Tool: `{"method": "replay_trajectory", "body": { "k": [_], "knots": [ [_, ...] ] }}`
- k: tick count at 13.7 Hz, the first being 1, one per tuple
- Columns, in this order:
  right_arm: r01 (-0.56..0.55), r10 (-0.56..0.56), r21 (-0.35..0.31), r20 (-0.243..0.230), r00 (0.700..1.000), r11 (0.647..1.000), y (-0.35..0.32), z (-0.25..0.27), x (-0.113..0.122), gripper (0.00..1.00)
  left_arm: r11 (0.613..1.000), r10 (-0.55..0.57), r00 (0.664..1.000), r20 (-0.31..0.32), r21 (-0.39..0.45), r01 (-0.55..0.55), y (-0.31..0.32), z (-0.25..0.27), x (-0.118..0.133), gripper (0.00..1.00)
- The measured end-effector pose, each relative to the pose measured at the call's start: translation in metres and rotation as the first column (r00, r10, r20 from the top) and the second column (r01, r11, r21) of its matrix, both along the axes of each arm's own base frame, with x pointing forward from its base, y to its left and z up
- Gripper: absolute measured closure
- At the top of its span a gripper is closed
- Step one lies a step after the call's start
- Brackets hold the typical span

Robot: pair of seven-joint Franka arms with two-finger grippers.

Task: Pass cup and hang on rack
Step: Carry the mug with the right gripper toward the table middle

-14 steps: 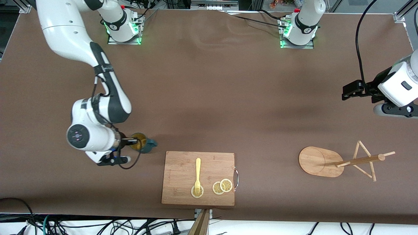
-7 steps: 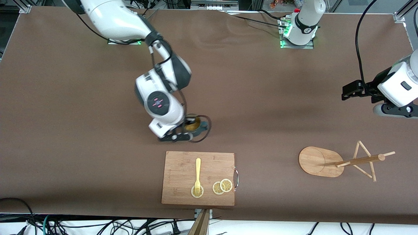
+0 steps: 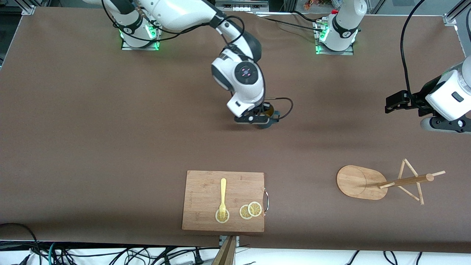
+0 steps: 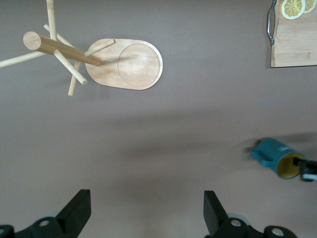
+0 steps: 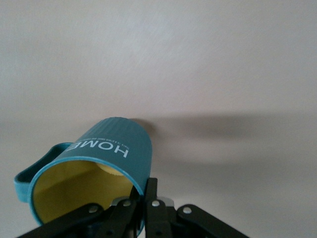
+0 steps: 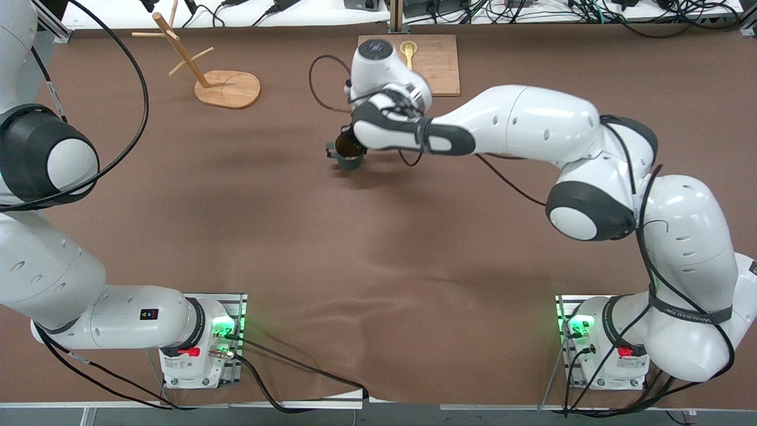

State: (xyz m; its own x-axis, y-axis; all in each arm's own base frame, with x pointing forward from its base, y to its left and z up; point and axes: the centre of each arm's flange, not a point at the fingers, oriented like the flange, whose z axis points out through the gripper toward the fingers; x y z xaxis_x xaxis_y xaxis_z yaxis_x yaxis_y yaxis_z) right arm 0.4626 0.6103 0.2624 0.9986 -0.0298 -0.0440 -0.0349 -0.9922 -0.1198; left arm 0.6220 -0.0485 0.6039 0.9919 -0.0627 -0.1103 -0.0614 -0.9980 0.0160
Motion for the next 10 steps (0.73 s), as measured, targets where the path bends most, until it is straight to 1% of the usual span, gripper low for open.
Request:
{"method": "replay_trajectory", "body": {
  "k": [2, 5, 6, 7, 9, 10],
  "knots": [
    [-0.025, 0.025, -0.003, 0.023, 0.999, 1.000, 0.016, -0.014, -0.019, 0.96, 1.000, 0.001, 1.000, -0.002, 0.000, -0.001, 0.000, -0.001, 0.001, 0.00],
    [-0.033, 0.033, -0.003, 0.027, 0.999, 0.999, 0.020, -0.017, -0.023, 0.96, 1.000, -0.007, 1.000, -0.007, -0.006, 0.007, -0.004, -0.004, 0.001, 0.00],
    [-0.033, 0.033, -0.003, 0.028, 0.999, 0.999, 0.020, -0.017, -0.023, 0.96, 1.000, -0.011, 1.000, -0.010, -0.023, 0.011, -0.008, -0.005, 0.001, 0.00],
    [-0.032, 0.032, -0.002, 0.030, 0.999, 0.999, 0.020, -0.017, -0.023, 0.89, 0.999, -0.013, 1.000, -0.015, -0.039, 0.013, -0.011, -0.007, 0.002, 0.00],
    [-0.026, 0.026, -0.007, 0.036, 0.999, 1.000, 0.016, -0.017, -0.018, 0.67, 0.999, -0.021, 0.999, -0.024, -0.050, 0.019, -0.013, -0.010, 0.003, 0.00],
    [-0.023, 0.023, -0.010, 0.036, 0.999, 1.000, 0.015, -0.015, -0.015, 0.59, 0.998, -0.036, 0.999, -0.028, -0.054, 0.034, -0.016, -0.012, 0.002, 0.00]
  ]
}}
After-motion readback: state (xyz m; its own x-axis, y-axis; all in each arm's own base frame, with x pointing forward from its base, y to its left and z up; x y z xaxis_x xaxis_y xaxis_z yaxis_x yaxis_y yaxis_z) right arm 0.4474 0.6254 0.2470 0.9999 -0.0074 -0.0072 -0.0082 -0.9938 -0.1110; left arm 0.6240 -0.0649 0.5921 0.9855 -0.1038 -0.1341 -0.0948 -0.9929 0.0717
